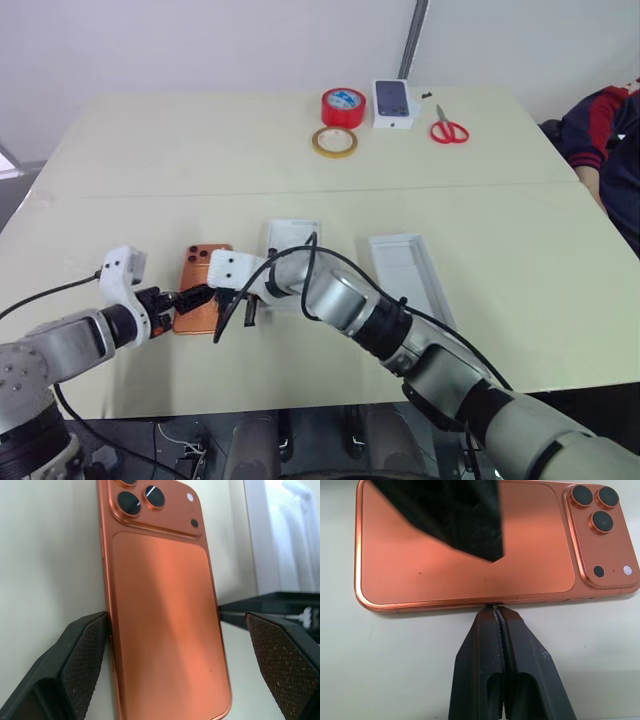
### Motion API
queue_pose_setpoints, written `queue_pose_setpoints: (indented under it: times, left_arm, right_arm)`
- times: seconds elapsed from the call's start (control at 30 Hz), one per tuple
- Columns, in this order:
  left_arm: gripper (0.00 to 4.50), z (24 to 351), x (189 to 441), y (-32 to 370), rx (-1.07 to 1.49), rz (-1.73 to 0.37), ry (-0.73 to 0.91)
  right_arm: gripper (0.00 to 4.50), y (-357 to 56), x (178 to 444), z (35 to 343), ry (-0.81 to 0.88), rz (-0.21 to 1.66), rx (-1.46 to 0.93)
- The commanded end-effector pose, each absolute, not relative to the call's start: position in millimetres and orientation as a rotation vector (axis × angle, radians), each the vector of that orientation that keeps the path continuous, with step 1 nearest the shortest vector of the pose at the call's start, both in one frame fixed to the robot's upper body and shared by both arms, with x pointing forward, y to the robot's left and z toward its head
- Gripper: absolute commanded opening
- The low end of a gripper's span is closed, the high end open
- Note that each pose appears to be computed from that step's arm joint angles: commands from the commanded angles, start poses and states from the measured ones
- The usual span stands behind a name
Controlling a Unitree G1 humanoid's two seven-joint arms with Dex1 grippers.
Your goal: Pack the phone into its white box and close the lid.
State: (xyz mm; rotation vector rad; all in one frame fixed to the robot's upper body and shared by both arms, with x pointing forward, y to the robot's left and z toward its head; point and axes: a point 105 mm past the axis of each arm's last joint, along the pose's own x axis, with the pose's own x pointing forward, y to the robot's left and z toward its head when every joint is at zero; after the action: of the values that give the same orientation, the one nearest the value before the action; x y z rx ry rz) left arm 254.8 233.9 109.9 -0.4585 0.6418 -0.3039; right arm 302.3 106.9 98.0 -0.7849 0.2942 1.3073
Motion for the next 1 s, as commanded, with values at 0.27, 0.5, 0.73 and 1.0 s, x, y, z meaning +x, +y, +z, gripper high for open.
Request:
queue_pose_setpoints:
  times: [0.27,0.5,0.73,1.0]
  left_arm:
    - [4.5,118,255,211,-0.564,-0.448,0.639]
    - [4.5,118,258,228,-0.565,-0.352,0.632]
    - [3.99,118,259,233,-0.652,-0.318,0.614]
    - [1.71,120,255,236,-0.745,-0.283,0.605]
  right_arm:
    - [0.05,121,288,108,0.22,1.368,-0.769]
    - [0.05,121,288,107,0.221,1.37,-0.772]
    - [0.0,120,288,107,0.22,1.37,-0.771]
    - [0.0,117,290,116,0.201,1.358,-0.763]
